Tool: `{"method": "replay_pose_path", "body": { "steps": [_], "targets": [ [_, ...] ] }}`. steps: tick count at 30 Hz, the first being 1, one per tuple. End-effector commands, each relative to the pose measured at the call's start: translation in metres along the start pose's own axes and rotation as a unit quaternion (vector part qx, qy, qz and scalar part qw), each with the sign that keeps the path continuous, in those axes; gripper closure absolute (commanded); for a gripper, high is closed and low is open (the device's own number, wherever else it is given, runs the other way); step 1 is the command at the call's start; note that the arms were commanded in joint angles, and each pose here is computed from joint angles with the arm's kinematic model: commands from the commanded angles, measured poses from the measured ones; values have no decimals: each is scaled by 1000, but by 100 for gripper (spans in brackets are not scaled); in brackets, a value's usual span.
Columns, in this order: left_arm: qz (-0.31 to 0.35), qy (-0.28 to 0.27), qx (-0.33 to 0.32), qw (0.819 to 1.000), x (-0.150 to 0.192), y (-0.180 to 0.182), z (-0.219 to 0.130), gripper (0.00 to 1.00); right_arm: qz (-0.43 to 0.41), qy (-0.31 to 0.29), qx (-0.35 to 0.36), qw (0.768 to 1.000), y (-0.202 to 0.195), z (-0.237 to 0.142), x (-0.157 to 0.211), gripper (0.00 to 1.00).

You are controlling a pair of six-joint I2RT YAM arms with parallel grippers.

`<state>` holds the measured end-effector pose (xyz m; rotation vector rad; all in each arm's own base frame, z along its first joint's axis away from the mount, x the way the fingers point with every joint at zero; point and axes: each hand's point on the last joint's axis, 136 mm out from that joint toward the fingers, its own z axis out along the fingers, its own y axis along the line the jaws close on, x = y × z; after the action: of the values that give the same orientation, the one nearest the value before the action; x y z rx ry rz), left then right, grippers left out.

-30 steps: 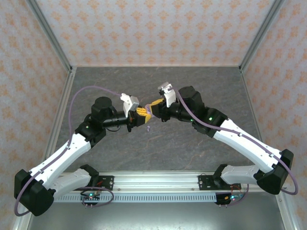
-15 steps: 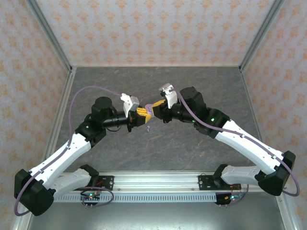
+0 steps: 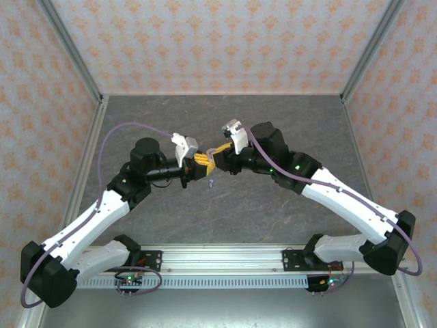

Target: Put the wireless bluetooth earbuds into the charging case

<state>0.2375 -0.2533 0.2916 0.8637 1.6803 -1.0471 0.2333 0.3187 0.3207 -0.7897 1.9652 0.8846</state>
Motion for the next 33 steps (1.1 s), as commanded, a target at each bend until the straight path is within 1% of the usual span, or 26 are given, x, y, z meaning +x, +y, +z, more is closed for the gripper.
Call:
{"method": "replay_pose_path", "body": {
  "steps": [1,8,9,12,15,20,24,28,29,33],
  "targets": [
    [28,-24,17,999,-18,-11,-3,91,6,-10,8,1000,1,-8,-13,68],
    [28,-23,7,999,-15,-8,-4,91,46,-46,34,997,-12,-32,-33,52],
    [29,-22,4,999,-14,-7,-4,91,53,-58,37,996,-13,-41,-38,51],
    [29,-24,-12,999,-12,-2,-5,91,77,-67,60,993,-26,-49,-40,50],
    [32,-29,-41,998,-12,4,-10,91,107,-58,99,988,-48,-50,-31,50],
    [48,-41,-97,993,-14,12,-27,95,164,-13,163,973,-85,-36,6,50],
    [64,-43,-121,990,-15,10,-40,95,207,66,178,960,-102,4,51,50],
    [76,-43,-131,988,-17,5,-50,95,249,144,186,939,-112,48,98,51],
    [77,-43,-133,987,-18,4,-51,95,252,166,194,933,-114,60,112,51],
    [82,-44,-136,986,-20,2,-56,95,250,224,211,918,-116,97,149,50]
  ]
}}
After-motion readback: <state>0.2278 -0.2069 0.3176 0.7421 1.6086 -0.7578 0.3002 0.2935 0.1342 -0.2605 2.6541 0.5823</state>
